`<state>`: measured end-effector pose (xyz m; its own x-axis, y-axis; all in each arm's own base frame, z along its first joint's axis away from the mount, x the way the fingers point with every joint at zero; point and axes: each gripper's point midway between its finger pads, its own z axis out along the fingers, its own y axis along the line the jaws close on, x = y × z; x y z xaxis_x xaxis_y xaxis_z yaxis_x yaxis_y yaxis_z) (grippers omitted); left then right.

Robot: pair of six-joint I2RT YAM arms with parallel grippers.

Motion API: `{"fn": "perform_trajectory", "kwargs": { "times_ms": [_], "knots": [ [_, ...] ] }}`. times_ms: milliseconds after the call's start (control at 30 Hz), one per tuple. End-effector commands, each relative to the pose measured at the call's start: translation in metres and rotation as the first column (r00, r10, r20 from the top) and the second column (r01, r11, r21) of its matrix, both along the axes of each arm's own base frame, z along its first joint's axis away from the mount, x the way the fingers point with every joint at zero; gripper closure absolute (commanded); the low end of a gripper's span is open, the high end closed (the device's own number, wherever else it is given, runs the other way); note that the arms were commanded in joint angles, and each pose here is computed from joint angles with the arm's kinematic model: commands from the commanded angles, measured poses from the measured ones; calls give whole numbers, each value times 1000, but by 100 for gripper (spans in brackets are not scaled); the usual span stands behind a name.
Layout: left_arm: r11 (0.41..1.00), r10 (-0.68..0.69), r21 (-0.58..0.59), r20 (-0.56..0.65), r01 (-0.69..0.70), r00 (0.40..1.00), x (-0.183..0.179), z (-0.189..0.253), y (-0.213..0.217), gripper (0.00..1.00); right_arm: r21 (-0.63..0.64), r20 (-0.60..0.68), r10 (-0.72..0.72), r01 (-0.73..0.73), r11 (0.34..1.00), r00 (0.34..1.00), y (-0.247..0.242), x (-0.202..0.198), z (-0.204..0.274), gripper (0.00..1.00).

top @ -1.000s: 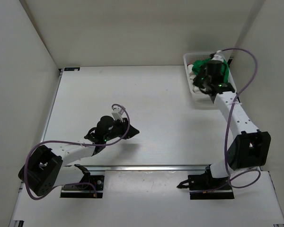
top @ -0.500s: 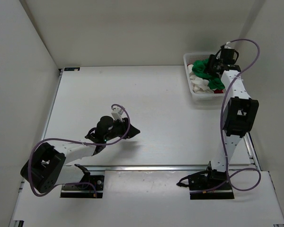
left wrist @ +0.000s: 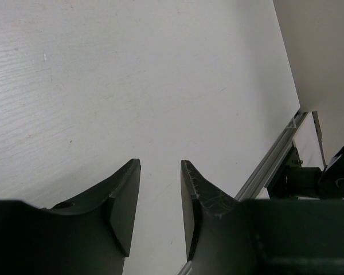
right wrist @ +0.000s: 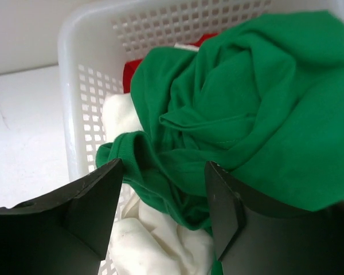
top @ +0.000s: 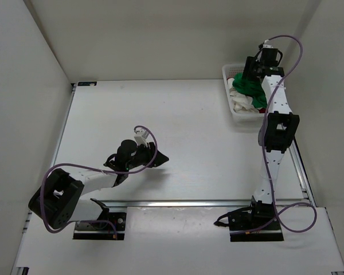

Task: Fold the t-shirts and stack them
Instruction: Grab crumpled tshirt from bin with the right arm

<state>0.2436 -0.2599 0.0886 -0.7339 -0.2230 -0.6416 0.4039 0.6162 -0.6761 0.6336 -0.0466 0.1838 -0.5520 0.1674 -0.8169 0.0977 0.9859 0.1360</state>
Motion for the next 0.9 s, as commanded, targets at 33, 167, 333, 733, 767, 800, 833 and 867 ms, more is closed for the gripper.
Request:
{"fn": "perform_trajectory", "kwargs": {
  "times_ms": [33, 167, 333, 733, 767, 800, 833, 867],
  "knots": [
    [1000, -10, -25, 15, 10, 1000, 2, 5, -1, 55, 5, -4, 47, -47, 999, 999, 13, 4, -3, 45],
    [1000, 0, -24, 16, 0, 1000, 4, 5, 2, 55, 14, 16, 74, -74, 997, 997, 24, 5, 7, 54],
    [1000, 7, -19, 9, -6, 1000, 3, 3, 3, 55, 44, 88, 75, -79, 996, 993, 31, 8, 41, 99],
    [996, 42, -76, -11, -43, 999, 12, 21, 8, 56, 37, 583, 279, -368, 929, 763, 116, -120, 333, 100],
    [995, 46, -87, -16, -47, 999, 12, 23, 9, 56, 9, 636, 337, -443, 896, 694, 146, -150, 363, 100],
    [993, 58, -97, -20, -60, 998, 13, 25, 12, 56, -19, 682, 353, -467, 884, 641, 156, -180, 391, 100],
    [991, 74, -110, -21, -76, 997, 15, 29, 16, 57, -31, 700, 367, -488, 872, 612, 162, -192, 399, 100],
    [990, 76, -115, -30, -79, 997, 14, 29, 18, 56, -71, 742, 391, -515, 854, 545, 171, -225, 424, 100]
  ]
}}
